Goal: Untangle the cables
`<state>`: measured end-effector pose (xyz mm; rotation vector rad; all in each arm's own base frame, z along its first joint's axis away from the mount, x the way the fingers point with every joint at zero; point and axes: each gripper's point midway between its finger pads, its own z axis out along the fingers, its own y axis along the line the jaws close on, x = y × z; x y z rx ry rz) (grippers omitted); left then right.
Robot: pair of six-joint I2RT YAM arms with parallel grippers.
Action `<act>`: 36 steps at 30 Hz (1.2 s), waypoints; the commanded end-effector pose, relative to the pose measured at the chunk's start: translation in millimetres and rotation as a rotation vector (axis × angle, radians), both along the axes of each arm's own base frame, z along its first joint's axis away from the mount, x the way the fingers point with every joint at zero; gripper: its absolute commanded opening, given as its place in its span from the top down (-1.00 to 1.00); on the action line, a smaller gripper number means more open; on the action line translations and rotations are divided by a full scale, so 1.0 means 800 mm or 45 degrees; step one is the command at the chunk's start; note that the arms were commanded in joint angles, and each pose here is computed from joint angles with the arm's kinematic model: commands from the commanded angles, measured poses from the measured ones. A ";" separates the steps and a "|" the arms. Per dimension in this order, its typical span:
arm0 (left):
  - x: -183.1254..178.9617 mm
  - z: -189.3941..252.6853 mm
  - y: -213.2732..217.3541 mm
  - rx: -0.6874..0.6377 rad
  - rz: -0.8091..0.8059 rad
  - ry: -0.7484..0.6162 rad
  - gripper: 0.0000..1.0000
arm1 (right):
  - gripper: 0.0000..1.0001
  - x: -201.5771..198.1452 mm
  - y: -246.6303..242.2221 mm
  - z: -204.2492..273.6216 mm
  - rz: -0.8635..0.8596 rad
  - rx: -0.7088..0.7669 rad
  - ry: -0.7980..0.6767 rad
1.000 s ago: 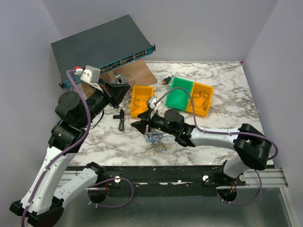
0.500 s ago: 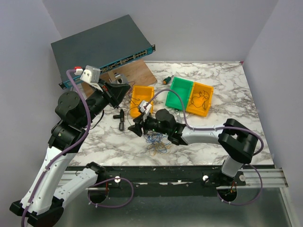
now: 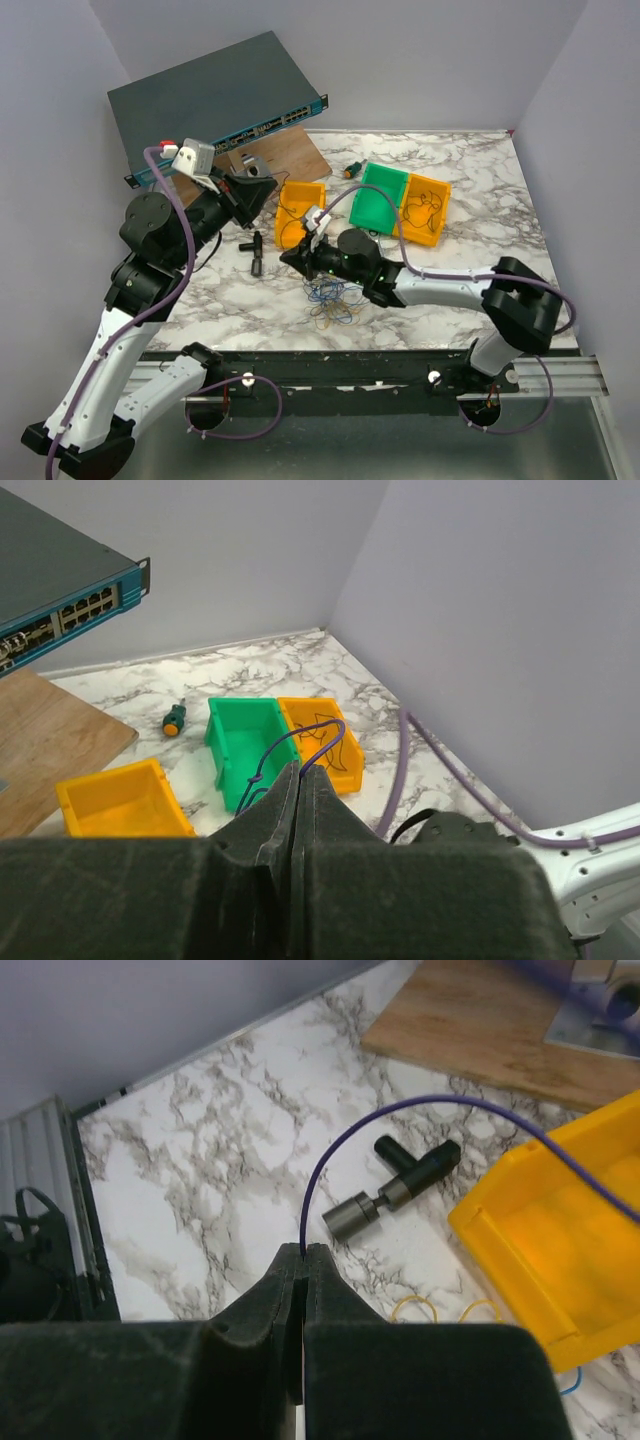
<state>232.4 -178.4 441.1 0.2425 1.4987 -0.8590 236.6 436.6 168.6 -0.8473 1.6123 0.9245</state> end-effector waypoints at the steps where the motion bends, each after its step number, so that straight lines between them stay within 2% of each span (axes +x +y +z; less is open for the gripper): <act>1: 0.013 -0.011 -0.017 -0.014 -0.061 0.021 1.00 | 0.99 0.021 -0.030 0.080 -0.119 0.142 -0.023; 7: 0.033 -0.028 -0.038 -0.011 -0.115 0.068 1.00 | 0.99 0.063 -0.091 0.155 -0.247 0.282 -0.053; 13: 0.058 -0.056 -0.083 -0.055 -0.265 0.161 1.00 | 0.99 0.118 -0.170 0.182 -0.503 0.342 -0.017; 20: 0.097 -0.079 -0.178 -0.007 -0.452 0.168 1.00 | 0.99 0.184 -0.269 0.158 -0.770 0.396 0.146; 26: 0.134 -0.107 -0.256 0.008 -0.576 0.191 1.00 | 0.99 0.232 -0.348 0.128 -0.912 0.451 0.286; 30: 0.156 -0.135 -0.311 0.026 -0.638 0.189 1.00 | 0.99 0.257 -0.383 0.103 -0.942 0.521 0.371; 36: 0.203 -0.203 -0.376 0.066 -0.645 0.306 1.00 | 0.98 0.295 -0.406 0.059 -0.943 0.593 0.446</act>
